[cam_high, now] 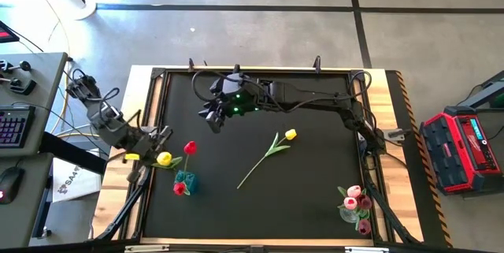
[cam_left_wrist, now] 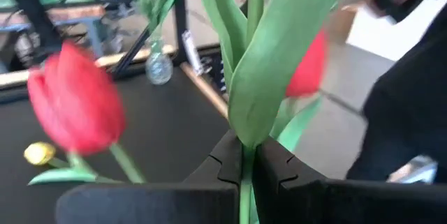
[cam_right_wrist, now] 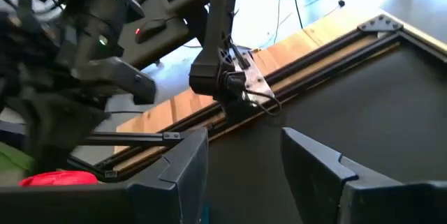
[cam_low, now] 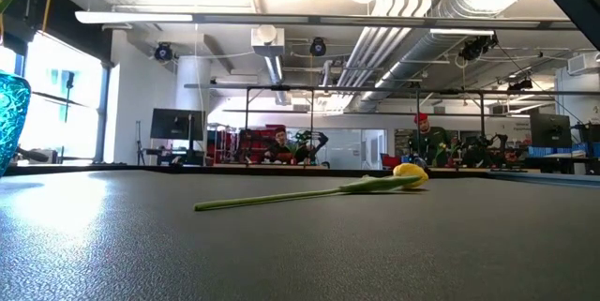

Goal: Sort flowers into vase by color
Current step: Put the left yellow flower into the blue vase

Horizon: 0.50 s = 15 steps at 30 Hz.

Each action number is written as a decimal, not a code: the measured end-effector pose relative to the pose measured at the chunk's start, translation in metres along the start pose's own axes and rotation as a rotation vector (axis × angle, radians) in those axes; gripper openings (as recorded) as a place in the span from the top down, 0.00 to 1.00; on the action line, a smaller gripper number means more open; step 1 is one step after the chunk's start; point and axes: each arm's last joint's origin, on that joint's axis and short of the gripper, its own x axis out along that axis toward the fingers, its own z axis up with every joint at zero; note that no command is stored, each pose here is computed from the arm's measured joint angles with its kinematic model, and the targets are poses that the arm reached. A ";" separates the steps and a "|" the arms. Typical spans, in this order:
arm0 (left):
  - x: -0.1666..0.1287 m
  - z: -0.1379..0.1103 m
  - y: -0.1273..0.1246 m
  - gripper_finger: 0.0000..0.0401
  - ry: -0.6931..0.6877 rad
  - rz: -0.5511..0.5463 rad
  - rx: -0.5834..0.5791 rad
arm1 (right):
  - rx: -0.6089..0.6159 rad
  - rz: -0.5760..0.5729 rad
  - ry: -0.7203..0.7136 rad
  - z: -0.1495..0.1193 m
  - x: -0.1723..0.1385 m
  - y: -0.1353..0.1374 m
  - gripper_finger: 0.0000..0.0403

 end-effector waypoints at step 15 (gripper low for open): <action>0.004 -0.009 0.002 0.97 0.017 0.073 -0.028 | 0.016 0.008 0.013 -0.001 0.000 0.000 0.59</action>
